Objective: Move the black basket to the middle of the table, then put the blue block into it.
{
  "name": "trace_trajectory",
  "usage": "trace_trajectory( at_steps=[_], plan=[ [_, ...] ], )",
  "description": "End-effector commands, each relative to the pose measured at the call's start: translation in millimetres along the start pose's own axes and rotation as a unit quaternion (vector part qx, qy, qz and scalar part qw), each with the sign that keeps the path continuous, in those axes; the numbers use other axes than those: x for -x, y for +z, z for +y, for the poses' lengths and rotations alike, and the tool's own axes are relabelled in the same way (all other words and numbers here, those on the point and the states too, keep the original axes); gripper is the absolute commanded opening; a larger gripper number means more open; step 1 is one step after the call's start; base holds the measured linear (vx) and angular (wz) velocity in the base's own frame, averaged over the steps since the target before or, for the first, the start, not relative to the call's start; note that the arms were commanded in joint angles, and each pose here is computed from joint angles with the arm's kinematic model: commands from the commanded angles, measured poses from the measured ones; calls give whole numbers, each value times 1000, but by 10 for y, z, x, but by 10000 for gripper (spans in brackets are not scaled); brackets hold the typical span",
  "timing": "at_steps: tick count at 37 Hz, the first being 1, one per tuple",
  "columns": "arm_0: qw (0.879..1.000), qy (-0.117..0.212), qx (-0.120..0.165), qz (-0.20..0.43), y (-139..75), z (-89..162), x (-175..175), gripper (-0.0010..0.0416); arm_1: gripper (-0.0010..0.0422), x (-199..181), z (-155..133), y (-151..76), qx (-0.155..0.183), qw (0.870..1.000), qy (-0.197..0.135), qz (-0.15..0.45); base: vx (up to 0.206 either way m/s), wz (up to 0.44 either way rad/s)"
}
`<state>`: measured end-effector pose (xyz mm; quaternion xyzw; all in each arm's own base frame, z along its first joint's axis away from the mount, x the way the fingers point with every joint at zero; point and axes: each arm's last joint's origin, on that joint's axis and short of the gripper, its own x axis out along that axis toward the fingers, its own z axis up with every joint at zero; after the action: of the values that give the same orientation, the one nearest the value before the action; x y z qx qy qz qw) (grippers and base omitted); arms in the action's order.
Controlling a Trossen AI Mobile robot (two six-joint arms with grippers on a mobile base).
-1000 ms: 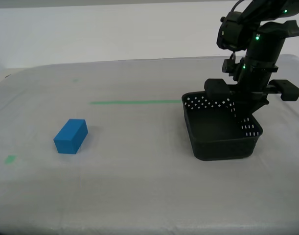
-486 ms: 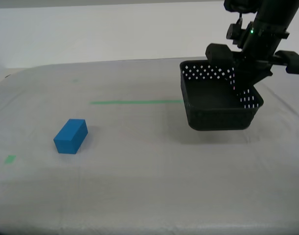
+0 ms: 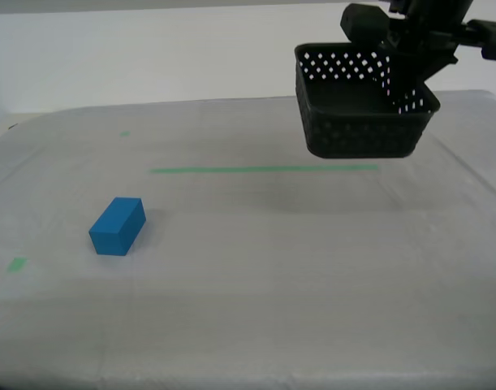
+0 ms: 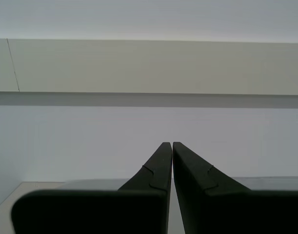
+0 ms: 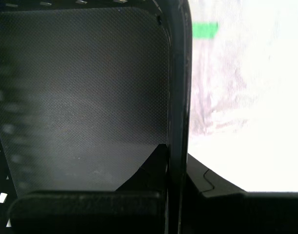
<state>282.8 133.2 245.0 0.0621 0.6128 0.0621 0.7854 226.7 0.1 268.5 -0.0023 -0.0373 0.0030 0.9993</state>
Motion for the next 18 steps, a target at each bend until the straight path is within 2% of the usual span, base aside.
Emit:
trace_trajectory(
  at_steps=[1, 18],
  plan=[
    [1000, 6, -1, -10, 76, 44, 100, -1, 0, 0, -1, 6, -1, 1000, 0, -2, 0, 0],
    [1000, 5, 12, 3, 564, 367, 40, -1, 0, 0, -1, 5, -1, 1000, 0, -2, 0, 0]
  ],
)
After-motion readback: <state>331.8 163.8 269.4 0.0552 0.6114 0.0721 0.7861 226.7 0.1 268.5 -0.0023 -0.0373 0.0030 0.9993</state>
